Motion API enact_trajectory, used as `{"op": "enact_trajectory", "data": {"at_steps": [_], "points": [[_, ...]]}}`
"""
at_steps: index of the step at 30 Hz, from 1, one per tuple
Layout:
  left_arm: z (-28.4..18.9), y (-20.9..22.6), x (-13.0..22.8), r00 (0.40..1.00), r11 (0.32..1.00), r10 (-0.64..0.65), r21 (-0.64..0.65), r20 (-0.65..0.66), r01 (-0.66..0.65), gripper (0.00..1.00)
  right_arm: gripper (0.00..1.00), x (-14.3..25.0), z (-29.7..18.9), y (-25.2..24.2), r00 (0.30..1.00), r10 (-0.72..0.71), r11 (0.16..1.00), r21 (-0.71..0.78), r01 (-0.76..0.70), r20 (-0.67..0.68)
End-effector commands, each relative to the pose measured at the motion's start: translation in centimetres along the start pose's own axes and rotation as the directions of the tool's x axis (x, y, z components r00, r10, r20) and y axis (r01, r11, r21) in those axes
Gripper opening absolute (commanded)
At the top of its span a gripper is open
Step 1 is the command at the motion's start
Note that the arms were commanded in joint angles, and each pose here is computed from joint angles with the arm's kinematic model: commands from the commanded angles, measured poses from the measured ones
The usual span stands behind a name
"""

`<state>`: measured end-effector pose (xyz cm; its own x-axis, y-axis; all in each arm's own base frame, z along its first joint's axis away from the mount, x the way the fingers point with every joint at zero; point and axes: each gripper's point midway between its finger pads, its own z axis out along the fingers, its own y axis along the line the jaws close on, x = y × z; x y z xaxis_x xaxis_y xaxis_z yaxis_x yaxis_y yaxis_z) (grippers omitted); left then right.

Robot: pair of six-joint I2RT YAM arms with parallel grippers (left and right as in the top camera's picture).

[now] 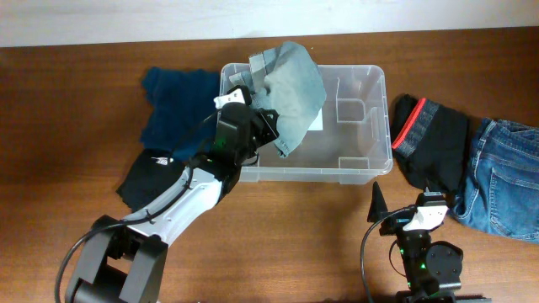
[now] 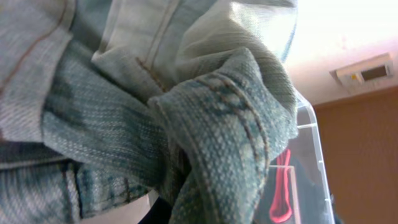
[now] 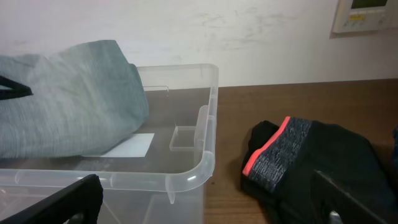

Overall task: Pack container
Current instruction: 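Lower the jeans into the container and open the left gripper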

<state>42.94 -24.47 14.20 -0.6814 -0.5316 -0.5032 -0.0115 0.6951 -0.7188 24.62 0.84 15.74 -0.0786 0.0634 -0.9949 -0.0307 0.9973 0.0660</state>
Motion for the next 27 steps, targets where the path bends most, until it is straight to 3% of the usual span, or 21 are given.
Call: {"op": "enact_trajectory", "data": {"at_steps": [1, 10, 21, 27], "points": [[0.1, -1.0, 1.1, 0.99, 0.991, -0.137, 0.0, -0.029, 0.137, 0.01, 0.98, 0.2, 0.0, 0.2, 1.0, -0.006, 1.0, -0.012, 0.006, -0.004], [0.0, -3.0, 4.2, 0.981, 0.983, -0.183, 0.004, -0.063, 0.183, 0.01, 0.98, 0.2, 0.0, 0.2, 1.0, -0.006, 1.0, -0.012, 0.006, -0.004], [-2.2, 1.6, 2.6, 0.984, 0.957, -0.15, -0.238, 0.094, 0.169, 0.01, 0.98, 0.2, 0.0, 0.2, 1.0, -0.006, 1.0, -0.012, 0.006, -0.004], [-2.3, 1.5, 1.6, 0.972, 0.951, -0.178, -0.226, 0.152, 0.21, 0.01, 0.98, 0.2, 0.0, 0.2, 1.0, -0.006, 1.0, -0.012, 0.006, -0.004]]}}
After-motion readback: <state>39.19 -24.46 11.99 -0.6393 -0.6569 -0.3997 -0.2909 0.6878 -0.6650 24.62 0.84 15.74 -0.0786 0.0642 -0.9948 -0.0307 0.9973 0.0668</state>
